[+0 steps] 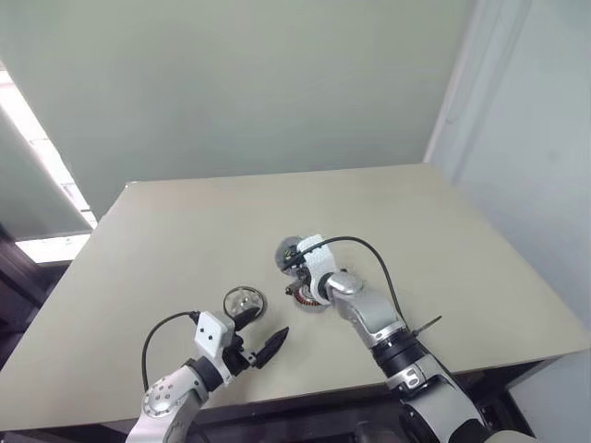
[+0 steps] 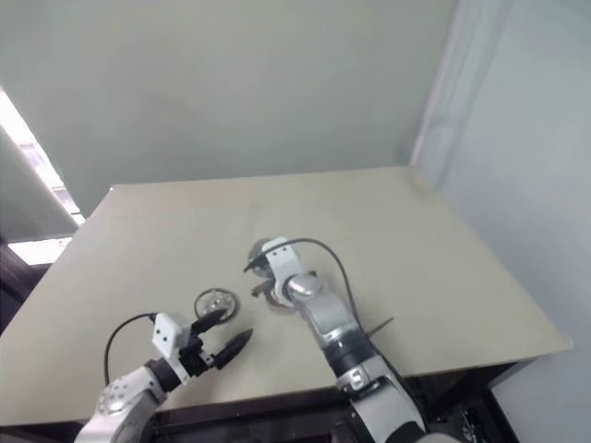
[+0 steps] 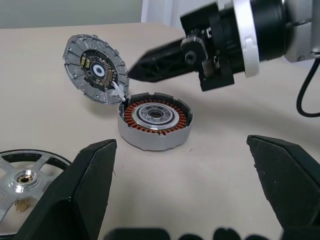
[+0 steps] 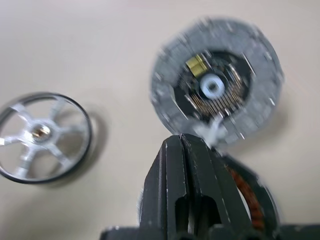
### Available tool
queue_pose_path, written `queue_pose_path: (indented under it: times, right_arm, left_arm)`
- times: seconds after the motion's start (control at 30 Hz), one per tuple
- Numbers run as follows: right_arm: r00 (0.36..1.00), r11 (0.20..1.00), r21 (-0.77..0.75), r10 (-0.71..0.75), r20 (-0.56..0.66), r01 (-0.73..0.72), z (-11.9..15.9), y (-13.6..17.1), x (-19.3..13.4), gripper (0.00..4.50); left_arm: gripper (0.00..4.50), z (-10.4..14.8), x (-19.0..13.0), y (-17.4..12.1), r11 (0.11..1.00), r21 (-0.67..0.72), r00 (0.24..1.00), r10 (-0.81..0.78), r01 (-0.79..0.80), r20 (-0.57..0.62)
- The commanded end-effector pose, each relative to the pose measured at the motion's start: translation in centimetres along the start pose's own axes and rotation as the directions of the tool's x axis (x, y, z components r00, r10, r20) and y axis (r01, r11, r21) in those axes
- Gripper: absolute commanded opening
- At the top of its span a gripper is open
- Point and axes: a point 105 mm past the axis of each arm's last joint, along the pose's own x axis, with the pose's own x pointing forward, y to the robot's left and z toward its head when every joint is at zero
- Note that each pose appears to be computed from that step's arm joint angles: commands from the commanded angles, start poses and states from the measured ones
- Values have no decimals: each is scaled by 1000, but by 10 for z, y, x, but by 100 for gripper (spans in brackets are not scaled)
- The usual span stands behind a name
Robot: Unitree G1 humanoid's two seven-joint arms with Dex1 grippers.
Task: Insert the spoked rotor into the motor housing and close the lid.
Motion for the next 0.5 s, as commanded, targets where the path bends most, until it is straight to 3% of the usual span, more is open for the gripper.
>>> queue_pose_path:
  times: [0.03, 0.13, 0.33, 0.5]
  right_arm:
    - [996, 989, -132, 77, 52, -69, 24, 1, -6, 3]
    - [996, 980, -178, 85, -21, -88, 13, -9, -12, 60]
    - [998, 959, -279, 58, 11, -53, 14, -28, -22, 272]
    - [990, 892, -429, 133, -51, -142, 5, -35, -33, 445]
  left_arm:
    - [450, 14, 0, 3, 999, 42, 999, 0, -2, 40]
    - [450, 14, 0, 4, 999, 45, 999, 4, -6, 40]
    - [450, 15, 0, 6, 999, 48, 999, 4, -5, 39]
    - [450, 15, -1, 8, 999, 48, 1000, 3, -4, 27]
